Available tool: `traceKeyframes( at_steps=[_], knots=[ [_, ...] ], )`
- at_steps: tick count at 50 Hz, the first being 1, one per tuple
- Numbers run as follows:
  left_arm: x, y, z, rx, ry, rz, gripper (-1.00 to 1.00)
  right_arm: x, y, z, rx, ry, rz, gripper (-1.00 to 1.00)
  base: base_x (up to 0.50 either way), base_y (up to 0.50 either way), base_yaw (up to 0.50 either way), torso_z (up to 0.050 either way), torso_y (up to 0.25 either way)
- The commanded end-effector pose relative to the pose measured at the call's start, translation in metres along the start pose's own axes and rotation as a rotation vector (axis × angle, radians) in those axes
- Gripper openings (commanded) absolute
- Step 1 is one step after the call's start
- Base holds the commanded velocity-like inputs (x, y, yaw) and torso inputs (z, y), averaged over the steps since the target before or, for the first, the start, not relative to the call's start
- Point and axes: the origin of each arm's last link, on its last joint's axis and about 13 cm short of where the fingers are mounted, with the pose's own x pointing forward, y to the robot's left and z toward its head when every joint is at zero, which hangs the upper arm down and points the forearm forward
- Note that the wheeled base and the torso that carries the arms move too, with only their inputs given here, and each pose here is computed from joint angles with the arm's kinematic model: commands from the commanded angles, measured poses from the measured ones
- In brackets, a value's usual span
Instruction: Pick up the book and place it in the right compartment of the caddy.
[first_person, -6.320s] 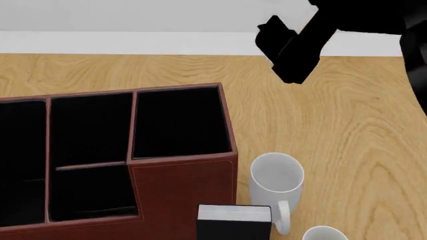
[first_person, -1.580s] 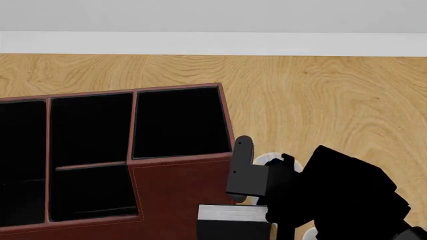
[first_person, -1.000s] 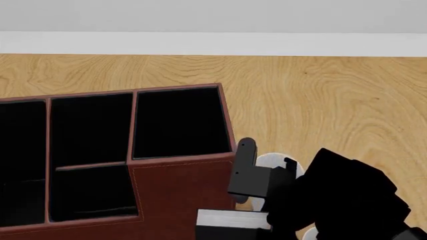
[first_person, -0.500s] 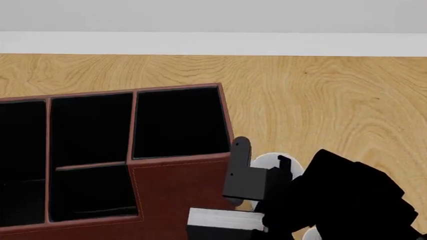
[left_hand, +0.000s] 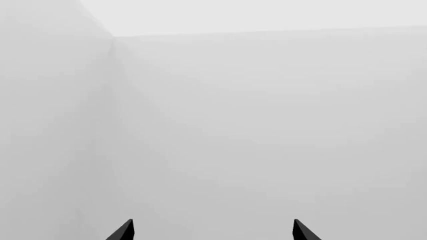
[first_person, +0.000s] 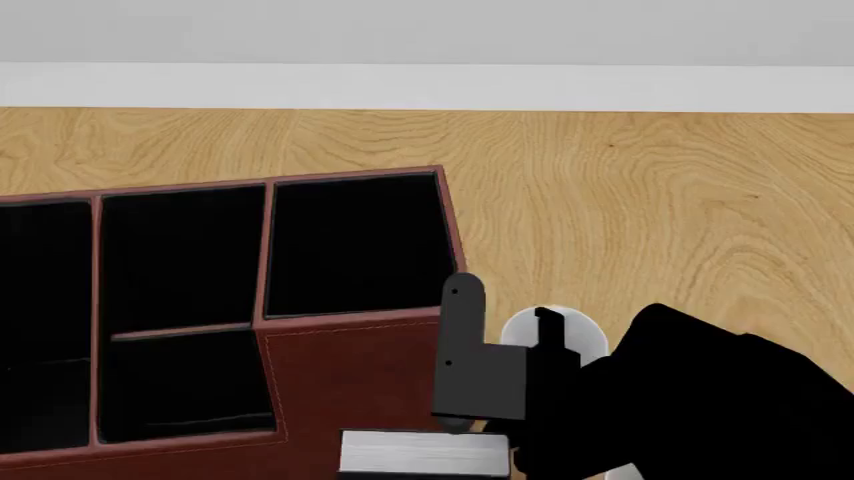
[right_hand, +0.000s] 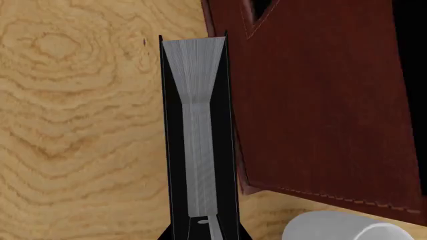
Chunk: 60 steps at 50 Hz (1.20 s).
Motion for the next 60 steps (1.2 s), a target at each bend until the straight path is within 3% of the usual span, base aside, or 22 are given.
traceKeyframes(
  at_steps=[1,6,23,35,47,60],
  knots=[
    [-0.001,0.000,0.001,-0.001,-0.004,0.000,1.00,-0.014,0.007,0.015,-0.090,-0.042,-0.009,-1.00,0.00,0.00,0.00,0.000,0.000],
    [-0.001,0.000,0.001,-0.002,-0.004,0.003,1.00,-0.021,0.008,0.021,-0.111,-0.071,-0.026,-1.00,0.00,0.00,0.00,0.000,0.000],
    [0.000,0.000,-0.004,-0.014,0.000,0.008,1.00,-0.078,0.006,0.062,-0.081,-0.364,-0.066,-1.00,0.00,0.00,0.00,0.000,0.001],
    [-0.003,0.001,-0.002,-0.018,-0.002,0.011,1.00,-0.099,0.002,0.090,-0.096,-0.537,-0.069,-1.00,0.00,0.00,0.00,0.000,0.001],
    [-0.003,0.003,0.000,-0.012,-0.008,0.015,1.00,-0.116,-0.017,0.110,-0.107,-0.614,-0.219,-1.00,0.00,0.00,0.00,0.000,0.001],
    [-0.003,0.004,0.004,-0.013,-0.016,0.017,1.00,-0.172,-0.060,0.153,-0.152,-0.571,-0.382,-1.00,0.00,0.00,0.00,0.000,0.001]
  ],
)
